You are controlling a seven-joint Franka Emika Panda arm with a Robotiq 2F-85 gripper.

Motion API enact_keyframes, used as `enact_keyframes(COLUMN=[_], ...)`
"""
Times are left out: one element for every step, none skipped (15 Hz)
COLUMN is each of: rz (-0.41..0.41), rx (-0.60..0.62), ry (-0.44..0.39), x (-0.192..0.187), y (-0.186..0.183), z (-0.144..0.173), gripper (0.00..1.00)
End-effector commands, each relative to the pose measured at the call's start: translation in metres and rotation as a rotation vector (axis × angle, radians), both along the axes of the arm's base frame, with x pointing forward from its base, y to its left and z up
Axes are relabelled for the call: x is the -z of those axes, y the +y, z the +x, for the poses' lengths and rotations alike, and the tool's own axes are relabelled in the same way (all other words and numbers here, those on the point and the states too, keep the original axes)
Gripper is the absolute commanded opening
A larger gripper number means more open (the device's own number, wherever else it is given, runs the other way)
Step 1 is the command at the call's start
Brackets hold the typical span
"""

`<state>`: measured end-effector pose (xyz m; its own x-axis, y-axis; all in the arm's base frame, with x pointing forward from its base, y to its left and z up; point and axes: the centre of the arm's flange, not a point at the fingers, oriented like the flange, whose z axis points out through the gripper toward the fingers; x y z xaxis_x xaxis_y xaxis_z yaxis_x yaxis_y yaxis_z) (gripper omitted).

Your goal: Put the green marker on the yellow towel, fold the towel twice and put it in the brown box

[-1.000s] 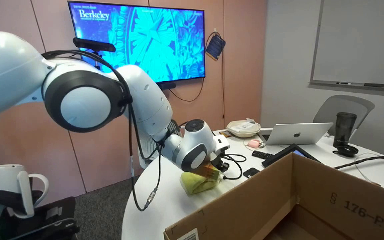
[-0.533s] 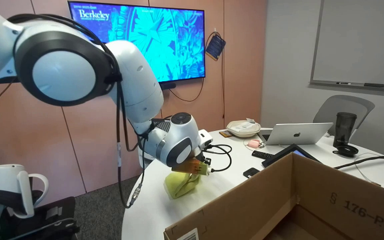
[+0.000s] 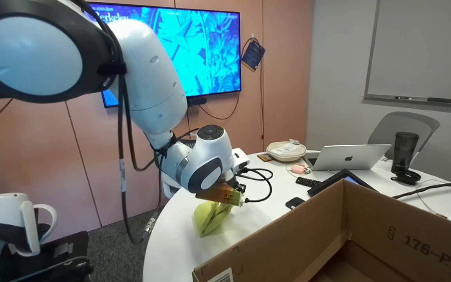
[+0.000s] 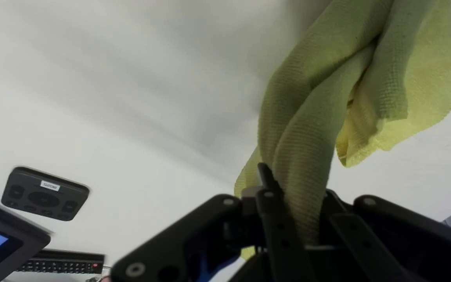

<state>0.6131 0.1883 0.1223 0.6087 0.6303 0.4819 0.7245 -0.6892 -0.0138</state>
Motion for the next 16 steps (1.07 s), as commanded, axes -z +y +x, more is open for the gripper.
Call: enact_keyframes(rz=[0.015, 0.007, 0.0, -0.006, -0.008, -0.012, -0.017, -0.025, -0.031, -0.036, -0.036, -0.034, -0.028, -0.016, -0.005, -0.001], rx=[0.008, 0.026, 0.039, 0.059, 0.069, 0.074, 0.073, 0.066, 0.059, 0.046, 0.035, 0.021, 0.011, -0.006, -0.017, -0.03], ry=[-0.019, -0.019, -0.021, -0.022, -0.019, -0.019, -0.014, -0.012, -0.011, -0.016, -0.018, -0.023, -0.034, -0.04, -0.052, -0.064], x=[-0.024, -0.024, -0.022, -0.021, -0.02, -0.017, -0.014, -0.012, -0.009, -0.006, -0.005, -0.004, -0.004, -0.006, -0.008, -0.008], y=[-0.011, -0.013, -0.014, -0.017, -0.019, -0.02, -0.021, -0.02, -0.018, -0.014, -0.011, -0.007, -0.003, 0.001, 0.004, 0.007], z=[-0.012, -0.009, -0.007, -0.004, -0.003, -0.003, -0.005, -0.008, -0.013, -0.019, -0.025, -0.033, -0.04, -0.048, -0.055, -0.061], gripper=[0.06, 0.06, 0.06, 0.06, 0.06, 0.06, 0.07, 0.07, 0.07, 0.07, 0.07, 0.07, 0.06, 0.07, 0.06, 0.07])
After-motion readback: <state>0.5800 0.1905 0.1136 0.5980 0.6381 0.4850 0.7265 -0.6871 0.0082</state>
